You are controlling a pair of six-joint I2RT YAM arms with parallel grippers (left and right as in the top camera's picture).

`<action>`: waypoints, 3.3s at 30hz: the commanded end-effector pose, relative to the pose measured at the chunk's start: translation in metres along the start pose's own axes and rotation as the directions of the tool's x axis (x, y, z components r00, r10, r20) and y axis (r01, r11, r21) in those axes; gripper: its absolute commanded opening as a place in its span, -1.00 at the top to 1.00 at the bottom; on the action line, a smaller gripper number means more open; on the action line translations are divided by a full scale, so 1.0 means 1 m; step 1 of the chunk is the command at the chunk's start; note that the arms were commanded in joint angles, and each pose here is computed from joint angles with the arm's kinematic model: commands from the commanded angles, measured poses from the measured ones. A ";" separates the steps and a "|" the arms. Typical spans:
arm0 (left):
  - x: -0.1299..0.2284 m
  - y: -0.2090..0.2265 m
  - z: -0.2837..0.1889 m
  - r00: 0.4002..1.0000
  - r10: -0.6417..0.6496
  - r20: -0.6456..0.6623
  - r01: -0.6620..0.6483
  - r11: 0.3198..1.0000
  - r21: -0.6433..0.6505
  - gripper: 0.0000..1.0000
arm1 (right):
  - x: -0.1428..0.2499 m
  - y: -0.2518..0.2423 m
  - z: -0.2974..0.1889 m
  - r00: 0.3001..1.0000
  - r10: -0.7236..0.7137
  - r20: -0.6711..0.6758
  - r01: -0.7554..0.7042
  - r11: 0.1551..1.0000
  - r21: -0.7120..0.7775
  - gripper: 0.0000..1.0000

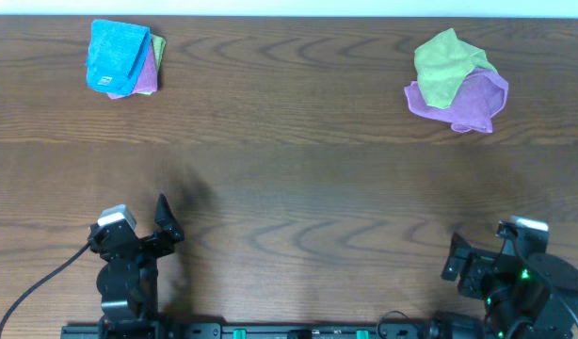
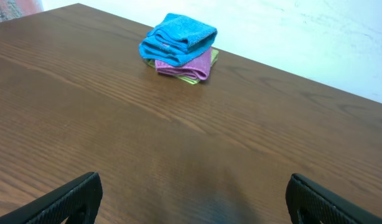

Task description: Fold the cloth

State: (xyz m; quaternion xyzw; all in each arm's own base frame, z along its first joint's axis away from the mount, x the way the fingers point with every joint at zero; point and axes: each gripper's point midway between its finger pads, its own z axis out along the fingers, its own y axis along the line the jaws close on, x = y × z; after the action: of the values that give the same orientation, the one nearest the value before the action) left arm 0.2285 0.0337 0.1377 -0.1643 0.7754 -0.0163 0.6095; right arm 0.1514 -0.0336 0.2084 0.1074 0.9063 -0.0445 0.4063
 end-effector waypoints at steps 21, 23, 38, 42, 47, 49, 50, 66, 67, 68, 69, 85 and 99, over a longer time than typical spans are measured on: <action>0.010 0.004 0.003 1.000 0.019 -0.017 -0.019 1.000 -0.018 -0.91 | -0.054 0.059 -0.032 0.813 -0.051 0.581 0.239 0.938 -0.252 -0.99; 0.010 0.004 0.003 1.000 0.019 -0.017 -0.019 1.000 -0.018 -0.91 | -0.050 0.061 -0.019 0.819 -0.054 0.571 0.238 0.938 -0.252 -0.99; 0.010 0.004 0.003 1.000 0.019 -0.017 -0.019 1.000 -0.018 -0.91 | -0.005 0.064 0.072 0.876 -0.077 0.477 0.212 0.948 -0.237 -0.98; 0.010 0.004 0.003 1.000 0.019 -0.017 -0.019 1.000 -0.018 -0.91 | 0.013 0.064 0.091 0.900 -0.089 0.427 0.208 0.948 -0.240 -0.99; 0.010 0.004 0.003 1.000 0.019 -0.017 -0.019 1.000 -0.018 -0.91 | 0.022 0.065 0.099 0.910 -0.094 0.405 0.207 0.947 -0.245 -0.99; 0.010 0.004 0.003 1.000 0.019 -0.017 -0.019 1.000 -0.018 -0.91 | 0.022 0.065 0.099 0.910 -0.094 0.405 0.207 0.947 -0.245 -0.99; 0.010 0.004 0.003 1.000 0.019 -0.017 -0.019 1.000 -0.018 -0.91 | 0.022 0.065 0.099 0.910 -0.094 0.405 0.207 0.947 -0.245 -0.98; 0.010 0.004 0.003 1.000 0.019 -0.017 -0.019 1.000 -0.018 -0.91 | 0.022 0.065 0.099 0.910 -0.095 0.404 0.207 0.947 -0.245 -0.99; 0.010 0.004 0.003 1.000 0.019 -0.017 -0.019 1.000 -0.018 -0.91 | 0.022 0.065 0.099 0.910 -0.095 0.404 0.207 0.947 -0.245 -0.99; 0.010 0.004 0.003 1.000 0.019 -0.017 -0.019 1.000 -0.018 -0.91 | 0.022 0.065 0.099 0.910 -0.095 0.404 0.207 0.947 -0.245 -0.98; 0.010 0.004 0.003 1.000 0.019 -0.017 -0.019 1.000 -0.018 -0.91 | 0.022 0.065 0.099 0.910 -0.095 0.404 0.207 0.947 -0.245 -0.98; 0.010 0.004 0.003 1.000 0.019 -0.017 -0.019 1.000 -0.018 -0.91 | 0.022 0.065 0.099 0.910 -0.095 0.404 0.207 0.947 -0.245 -0.99; 0.010 0.004 0.003 1.000 0.019 -0.017 -0.019 1.000 -0.018 -0.91 | 0.022 0.065 0.099 0.910 -0.095 0.404 0.207 0.947 -0.245 -0.98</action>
State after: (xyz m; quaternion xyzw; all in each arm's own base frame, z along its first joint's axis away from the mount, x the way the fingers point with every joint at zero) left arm 0.2286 0.0337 0.1378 -0.1643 0.7749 -0.0164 0.6101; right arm 0.2245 0.0153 0.1283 -0.0296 0.8113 0.0326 0.5830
